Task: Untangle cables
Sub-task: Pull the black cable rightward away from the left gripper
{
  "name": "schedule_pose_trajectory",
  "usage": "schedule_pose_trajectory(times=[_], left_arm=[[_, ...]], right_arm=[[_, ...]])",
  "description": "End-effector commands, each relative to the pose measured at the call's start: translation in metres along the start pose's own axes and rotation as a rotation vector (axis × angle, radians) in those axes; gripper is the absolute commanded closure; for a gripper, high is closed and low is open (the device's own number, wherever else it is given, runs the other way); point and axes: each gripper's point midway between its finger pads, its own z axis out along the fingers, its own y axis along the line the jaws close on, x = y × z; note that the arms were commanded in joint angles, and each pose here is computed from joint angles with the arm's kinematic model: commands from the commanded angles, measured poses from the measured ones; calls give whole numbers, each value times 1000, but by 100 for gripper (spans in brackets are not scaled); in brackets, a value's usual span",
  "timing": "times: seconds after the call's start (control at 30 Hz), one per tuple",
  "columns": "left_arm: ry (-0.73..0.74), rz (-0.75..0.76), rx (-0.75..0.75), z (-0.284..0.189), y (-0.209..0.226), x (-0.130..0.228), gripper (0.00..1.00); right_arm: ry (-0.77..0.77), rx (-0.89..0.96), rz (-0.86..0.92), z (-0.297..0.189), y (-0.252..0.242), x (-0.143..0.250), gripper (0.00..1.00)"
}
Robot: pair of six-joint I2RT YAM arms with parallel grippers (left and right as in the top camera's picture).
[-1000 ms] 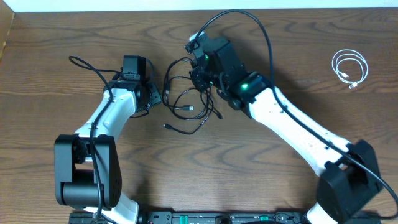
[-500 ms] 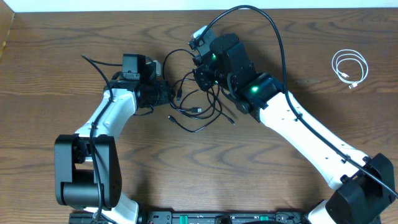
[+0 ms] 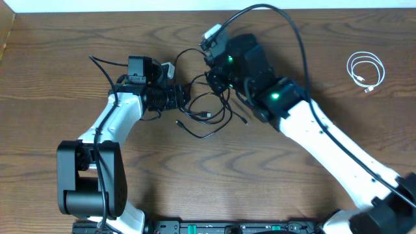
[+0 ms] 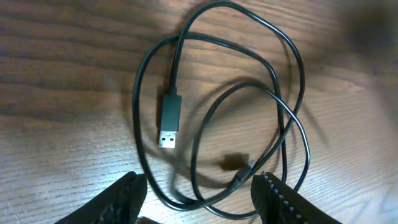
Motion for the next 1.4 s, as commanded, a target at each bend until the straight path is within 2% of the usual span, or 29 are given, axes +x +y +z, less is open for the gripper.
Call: schedule_pose_trajectory(times=[0.0, 0.33, 0.57, 0.73, 0.87, 1.0, 1.03, 1.07, 1.37], left_arm=[[-13, 19, -14, -2, 2, -2, 41], [-13, 18, -14, -2, 2, -2, 42], [-13, 18, -14, -2, 2, -2, 71], [-13, 18, -14, -2, 2, -2, 78], [-12, 18, -14, -2, 3, -2, 79], [-12, 18, -14, -2, 3, -2, 79], [-12, 18, -15, -2, 3, -2, 81], [-12, 18, -14, -2, 3, -2, 92], [-2, 15, 5, -2, -1, 0, 93]], right_arm=[[-95, -69, -24, -36, 12, -32, 99], [-118, -241, -32, -55, 42, -39, 99], [-126, -272, -36, -60, 48, -41, 99], [-146, -260, -35, -68, 42, -47, 99], [-147, -222, -20, -71, 25, -48, 99], [-87, -158, 25, -70, -7, -33, 99], [-70, -145, 36, -70, -14, -28, 99], [-27, -119, 61, -70, -28, -17, 99], [176, 187, 131, -67, -101, 39, 99]])
